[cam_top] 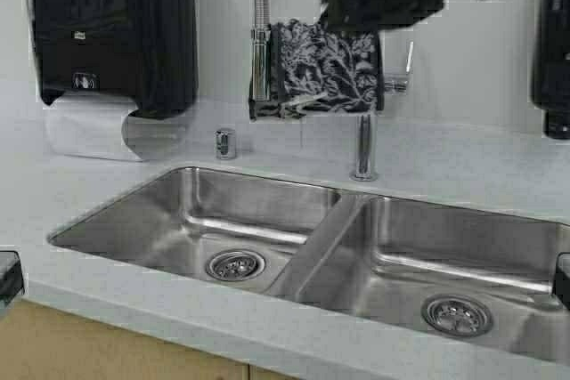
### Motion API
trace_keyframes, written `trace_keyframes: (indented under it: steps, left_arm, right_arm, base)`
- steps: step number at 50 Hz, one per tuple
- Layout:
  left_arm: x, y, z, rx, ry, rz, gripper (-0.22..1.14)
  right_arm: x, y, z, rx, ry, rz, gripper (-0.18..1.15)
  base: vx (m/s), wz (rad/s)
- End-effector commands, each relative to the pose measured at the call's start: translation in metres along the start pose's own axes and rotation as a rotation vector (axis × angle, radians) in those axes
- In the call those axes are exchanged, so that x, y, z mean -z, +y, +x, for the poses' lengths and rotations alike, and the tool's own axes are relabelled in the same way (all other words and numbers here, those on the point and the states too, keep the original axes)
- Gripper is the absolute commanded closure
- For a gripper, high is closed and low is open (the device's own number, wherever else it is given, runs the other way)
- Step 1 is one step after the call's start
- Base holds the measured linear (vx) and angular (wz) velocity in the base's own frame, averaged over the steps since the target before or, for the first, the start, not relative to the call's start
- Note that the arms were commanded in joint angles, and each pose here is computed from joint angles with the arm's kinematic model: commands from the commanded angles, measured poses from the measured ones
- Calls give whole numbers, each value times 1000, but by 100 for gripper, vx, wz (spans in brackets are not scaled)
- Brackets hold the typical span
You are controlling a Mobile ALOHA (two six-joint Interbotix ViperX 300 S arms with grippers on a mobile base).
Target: Get the cloth and wipe up the spill under the wine glass
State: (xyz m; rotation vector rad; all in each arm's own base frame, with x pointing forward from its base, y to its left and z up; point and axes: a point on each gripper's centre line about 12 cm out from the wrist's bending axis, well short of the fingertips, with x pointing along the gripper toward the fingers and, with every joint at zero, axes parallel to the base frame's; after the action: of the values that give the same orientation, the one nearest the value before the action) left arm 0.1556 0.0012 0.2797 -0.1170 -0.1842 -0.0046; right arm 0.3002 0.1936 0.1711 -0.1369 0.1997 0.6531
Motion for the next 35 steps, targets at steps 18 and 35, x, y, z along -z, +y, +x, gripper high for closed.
trace_keyframes:
  steps: [18, 35]
  left_arm:
    - [-10, -1, -4, 6, -47, -6, 89]
    - [-9, -1, -4, 5, -46, -6, 89]
  right_arm:
    - [26, -4, 61, 10, -19, 37, 0]
    - [44, -29, 77, 94, -2, 87, -3]
  base:
    - [12, 8]
    - [10, 5]
